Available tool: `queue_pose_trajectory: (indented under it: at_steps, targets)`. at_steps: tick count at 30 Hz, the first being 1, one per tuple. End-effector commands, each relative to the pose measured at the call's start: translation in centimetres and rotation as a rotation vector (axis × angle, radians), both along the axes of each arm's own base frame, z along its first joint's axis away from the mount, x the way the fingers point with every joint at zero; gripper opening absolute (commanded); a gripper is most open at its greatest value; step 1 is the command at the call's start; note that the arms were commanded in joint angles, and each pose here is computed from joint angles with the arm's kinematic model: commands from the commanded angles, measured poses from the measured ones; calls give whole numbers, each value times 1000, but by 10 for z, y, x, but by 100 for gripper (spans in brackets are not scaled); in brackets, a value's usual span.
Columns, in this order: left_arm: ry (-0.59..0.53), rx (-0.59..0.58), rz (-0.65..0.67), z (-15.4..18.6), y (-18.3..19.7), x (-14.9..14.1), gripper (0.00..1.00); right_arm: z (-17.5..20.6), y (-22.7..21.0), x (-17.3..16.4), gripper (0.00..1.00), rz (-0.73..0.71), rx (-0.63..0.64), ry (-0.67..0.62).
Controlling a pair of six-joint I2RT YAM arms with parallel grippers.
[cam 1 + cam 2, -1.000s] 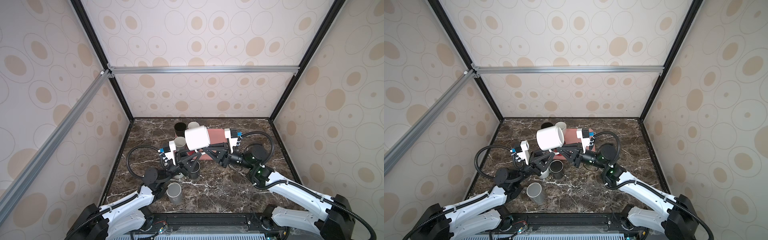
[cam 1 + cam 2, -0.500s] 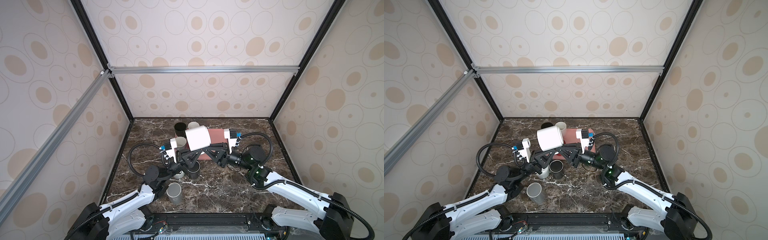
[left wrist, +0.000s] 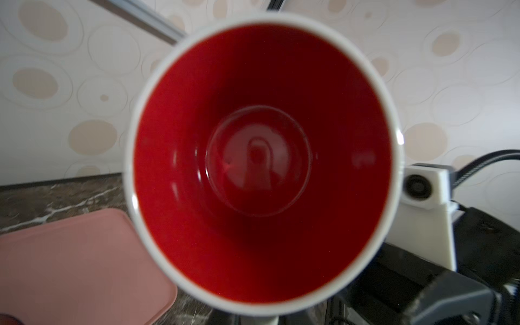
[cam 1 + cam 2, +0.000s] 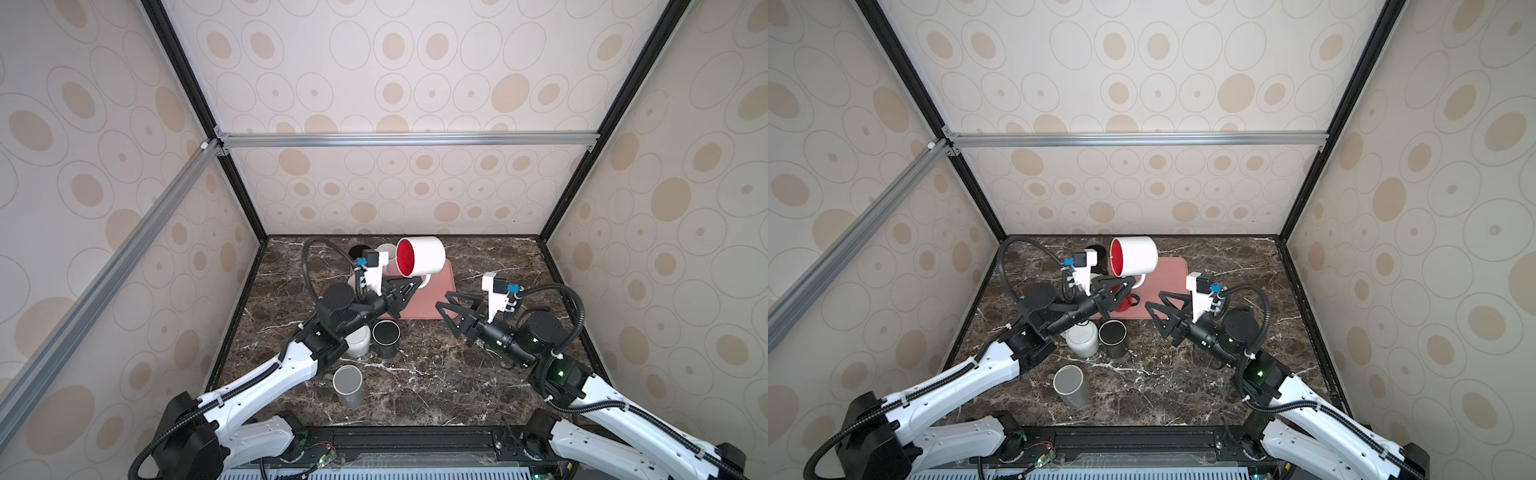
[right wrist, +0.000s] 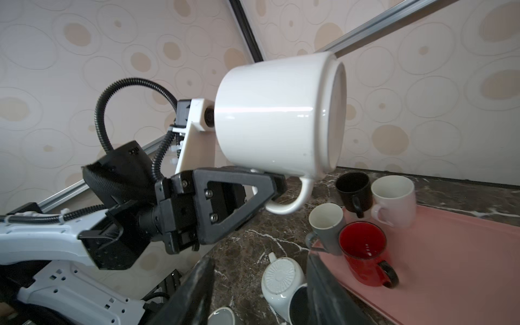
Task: Turn the mug right side up
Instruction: Place the mug on the tray.
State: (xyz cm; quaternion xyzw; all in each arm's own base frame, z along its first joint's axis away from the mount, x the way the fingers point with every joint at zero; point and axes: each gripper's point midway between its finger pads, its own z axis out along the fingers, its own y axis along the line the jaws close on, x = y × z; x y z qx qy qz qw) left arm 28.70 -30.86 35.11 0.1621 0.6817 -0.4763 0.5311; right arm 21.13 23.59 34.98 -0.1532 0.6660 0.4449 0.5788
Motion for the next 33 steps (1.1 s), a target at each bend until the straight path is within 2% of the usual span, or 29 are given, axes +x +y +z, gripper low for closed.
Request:
queue_pose_trajectory:
  at_steps: [1,7,13,23,33]
  targets:
    - [41,243,78,-23,-4,29,0,-39,-24,10,55,-145,-135,62]
    - [144,567,167,-81,-19,86,0,-49,-46,8,55,-226,-168,72]
    - [175,811,276,-125,-23,138,0,-51,-65,6,55,-292,-202,79]
    - [278,945,354,-180,-16,202,0,-58,-84,-2,54,-336,-228,75]
    - [349,978,424,-206,0,235,0,-63,-91,-3,55,-360,-242,72]
